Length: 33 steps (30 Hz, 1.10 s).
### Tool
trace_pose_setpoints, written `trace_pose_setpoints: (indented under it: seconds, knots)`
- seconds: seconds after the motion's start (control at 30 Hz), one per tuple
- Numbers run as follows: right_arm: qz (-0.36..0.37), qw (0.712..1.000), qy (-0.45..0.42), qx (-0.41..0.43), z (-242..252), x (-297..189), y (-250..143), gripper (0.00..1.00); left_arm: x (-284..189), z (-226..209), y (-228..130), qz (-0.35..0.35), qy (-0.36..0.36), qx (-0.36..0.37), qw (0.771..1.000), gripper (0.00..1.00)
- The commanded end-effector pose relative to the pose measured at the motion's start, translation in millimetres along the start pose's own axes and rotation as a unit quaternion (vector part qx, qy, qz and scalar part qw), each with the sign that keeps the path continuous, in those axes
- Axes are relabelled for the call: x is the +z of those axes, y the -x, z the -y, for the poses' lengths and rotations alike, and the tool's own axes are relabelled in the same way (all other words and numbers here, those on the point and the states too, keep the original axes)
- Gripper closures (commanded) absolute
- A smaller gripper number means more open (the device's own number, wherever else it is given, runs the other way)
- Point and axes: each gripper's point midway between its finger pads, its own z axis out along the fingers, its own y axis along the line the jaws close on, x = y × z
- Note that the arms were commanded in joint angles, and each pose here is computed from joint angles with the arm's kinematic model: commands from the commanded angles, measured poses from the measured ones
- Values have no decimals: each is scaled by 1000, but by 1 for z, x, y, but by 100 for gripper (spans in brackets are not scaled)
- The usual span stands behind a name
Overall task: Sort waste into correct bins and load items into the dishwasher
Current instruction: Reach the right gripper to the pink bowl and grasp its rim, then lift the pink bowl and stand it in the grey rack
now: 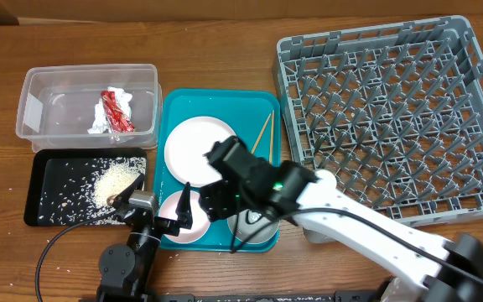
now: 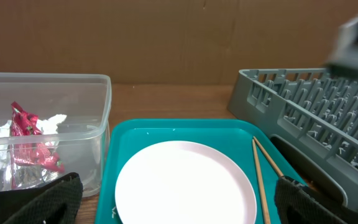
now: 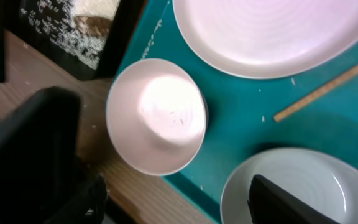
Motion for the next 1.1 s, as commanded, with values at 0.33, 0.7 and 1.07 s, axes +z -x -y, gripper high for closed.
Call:
trace_pose_setpoints:
  seconds: [0.33, 0.7, 1.07]
  knots:
    - [-55, 998, 11, -22, 6, 79, -12, 55, 0, -2, 0, 4, 2, 0, 1000, 0]
    - [-87, 996, 22, -11, 10, 95, -24, 64, 0, -2, 0, 4, 2, 0, 1000, 0]
    - [-87, 996, 31, -4, 11, 95, -18, 96, 0, -2, 0, 4, 2, 0, 1000, 0]
